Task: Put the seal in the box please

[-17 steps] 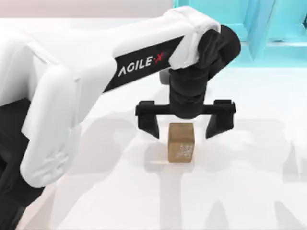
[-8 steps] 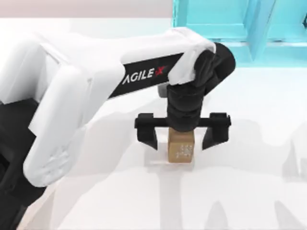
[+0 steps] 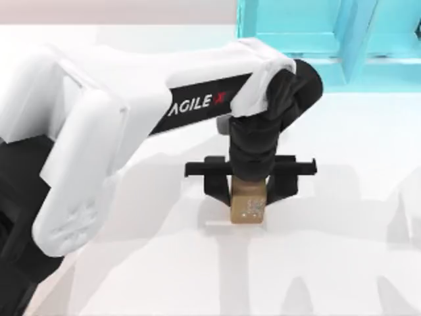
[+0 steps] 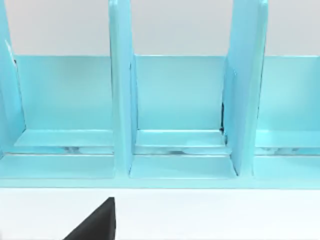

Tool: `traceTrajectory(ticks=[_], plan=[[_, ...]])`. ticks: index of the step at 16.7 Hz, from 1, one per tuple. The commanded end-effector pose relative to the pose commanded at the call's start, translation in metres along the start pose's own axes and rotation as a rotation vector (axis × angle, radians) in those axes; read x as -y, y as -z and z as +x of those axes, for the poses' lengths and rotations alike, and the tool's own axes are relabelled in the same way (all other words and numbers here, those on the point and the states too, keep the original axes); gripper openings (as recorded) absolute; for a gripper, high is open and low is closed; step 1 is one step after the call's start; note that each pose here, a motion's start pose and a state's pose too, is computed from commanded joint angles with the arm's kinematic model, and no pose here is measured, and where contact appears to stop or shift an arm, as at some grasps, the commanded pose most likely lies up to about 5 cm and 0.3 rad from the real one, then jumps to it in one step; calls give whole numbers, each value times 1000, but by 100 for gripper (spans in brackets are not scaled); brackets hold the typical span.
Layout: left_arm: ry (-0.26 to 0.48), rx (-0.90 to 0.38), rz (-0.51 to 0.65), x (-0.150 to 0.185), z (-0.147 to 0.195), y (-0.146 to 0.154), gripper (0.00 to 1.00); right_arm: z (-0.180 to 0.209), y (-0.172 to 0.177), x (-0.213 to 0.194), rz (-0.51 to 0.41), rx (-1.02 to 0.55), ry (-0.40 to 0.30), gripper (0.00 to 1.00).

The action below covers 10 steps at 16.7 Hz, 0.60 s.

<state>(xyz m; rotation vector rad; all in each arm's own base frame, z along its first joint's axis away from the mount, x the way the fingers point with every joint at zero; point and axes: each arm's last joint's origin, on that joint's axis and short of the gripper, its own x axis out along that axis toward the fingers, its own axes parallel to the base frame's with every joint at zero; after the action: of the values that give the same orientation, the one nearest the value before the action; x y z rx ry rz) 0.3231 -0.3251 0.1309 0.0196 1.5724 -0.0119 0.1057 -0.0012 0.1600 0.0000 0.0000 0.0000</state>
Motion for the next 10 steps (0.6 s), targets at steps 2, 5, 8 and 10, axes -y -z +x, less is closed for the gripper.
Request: traceTrajectory(ticks=[2, 5, 8, 10], plan=[[0, 0, 0, 0, 0, 0, 17, 0, 0, 0, 0, 0, 0, 100], [0, 0, 0, 0, 0, 0, 0, 0, 0, 0, 0, 0, 0, 100], [0, 0, 0, 0, 0, 0, 0, 0, 0, 0, 0, 0, 0, 100], [0, 0, 0, 0, 0, 0, 0, 0, 0, 0, 0, 0, 0, 100]])
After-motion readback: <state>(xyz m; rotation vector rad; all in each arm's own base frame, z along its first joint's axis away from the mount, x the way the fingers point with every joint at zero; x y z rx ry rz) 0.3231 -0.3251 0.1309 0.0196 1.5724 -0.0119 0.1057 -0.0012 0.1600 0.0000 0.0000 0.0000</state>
